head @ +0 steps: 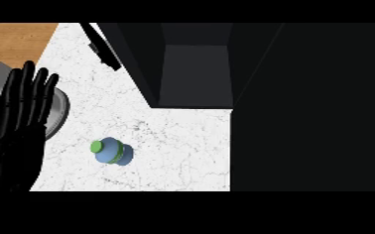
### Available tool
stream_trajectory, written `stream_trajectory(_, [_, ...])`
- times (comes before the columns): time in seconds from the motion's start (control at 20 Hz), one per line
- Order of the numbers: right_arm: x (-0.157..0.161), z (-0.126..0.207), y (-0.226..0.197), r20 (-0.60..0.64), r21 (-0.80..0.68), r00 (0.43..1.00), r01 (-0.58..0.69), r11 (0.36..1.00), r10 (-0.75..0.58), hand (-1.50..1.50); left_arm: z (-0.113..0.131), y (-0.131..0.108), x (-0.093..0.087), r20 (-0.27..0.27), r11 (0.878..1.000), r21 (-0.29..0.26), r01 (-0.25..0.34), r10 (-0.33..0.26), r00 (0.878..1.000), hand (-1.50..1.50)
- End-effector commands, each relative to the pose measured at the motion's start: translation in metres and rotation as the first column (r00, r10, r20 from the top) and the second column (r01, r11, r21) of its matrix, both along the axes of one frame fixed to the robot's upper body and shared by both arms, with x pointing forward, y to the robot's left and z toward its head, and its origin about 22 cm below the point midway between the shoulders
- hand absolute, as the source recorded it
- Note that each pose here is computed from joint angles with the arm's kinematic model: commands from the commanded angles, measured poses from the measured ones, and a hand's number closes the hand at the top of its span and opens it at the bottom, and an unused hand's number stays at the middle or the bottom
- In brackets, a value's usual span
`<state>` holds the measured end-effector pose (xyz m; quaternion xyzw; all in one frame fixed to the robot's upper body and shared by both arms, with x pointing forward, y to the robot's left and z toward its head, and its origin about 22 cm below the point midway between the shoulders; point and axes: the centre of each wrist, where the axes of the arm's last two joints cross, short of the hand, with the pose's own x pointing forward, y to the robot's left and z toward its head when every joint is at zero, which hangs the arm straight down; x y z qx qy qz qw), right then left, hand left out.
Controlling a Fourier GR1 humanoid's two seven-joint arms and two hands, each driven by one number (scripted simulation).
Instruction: Pick up the bottled water, place it into the cabinet and close the cabinet
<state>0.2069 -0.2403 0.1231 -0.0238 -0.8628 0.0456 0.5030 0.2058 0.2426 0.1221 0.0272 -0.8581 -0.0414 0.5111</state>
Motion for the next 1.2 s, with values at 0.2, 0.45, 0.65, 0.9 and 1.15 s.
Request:
stream_trajectory(0.2, [-0.030,-0.004,-0.002,-0.042,0.018,0.999,0.027,0.999,-0.027,-1.50,0.011,-0.025,-0.043,0.018,0.935,-0.009,0.354,-0.354,0.935,-1.50])
stream_trajectory(0.45, [-0.050,-0.012,0.010,-0.196,0.169,0.961,-0.165,0.972,0.198,-1.50,-0.008,-0.032,-0.071,-0.223,0.834,-0.238,0.497,-0.545,0.808,-1.50])
stream_trajectory(0.65, [-0.087,0.024,0.002,-0.173,0.154,0.962,-0.187,0.970,0.213,-1.50,0.026,-0.026,-0.110,-0.235,0.827,-0.258,0.500,-0.555,0.798,-1.50])
stream_trajectory(0.9, [-0.091,0.038,-0.008,-0.178,0.159,0.964,-0.170,0.973,0.198,-1.50,0.045,-0.021,-0.137,-0.232,0.814,-0.260,0.519,-0.575,0.785,-1.50])
stream_trajectory(1.15, [-0.095,0.037,-0.013,-0.162,0.160,0.966,-0.178,0.971,0.203,-1.50,0.044,-0.024,-0.135,-0.244,0.836,-0.251,0.488,-0.543,0.804,-1.50])
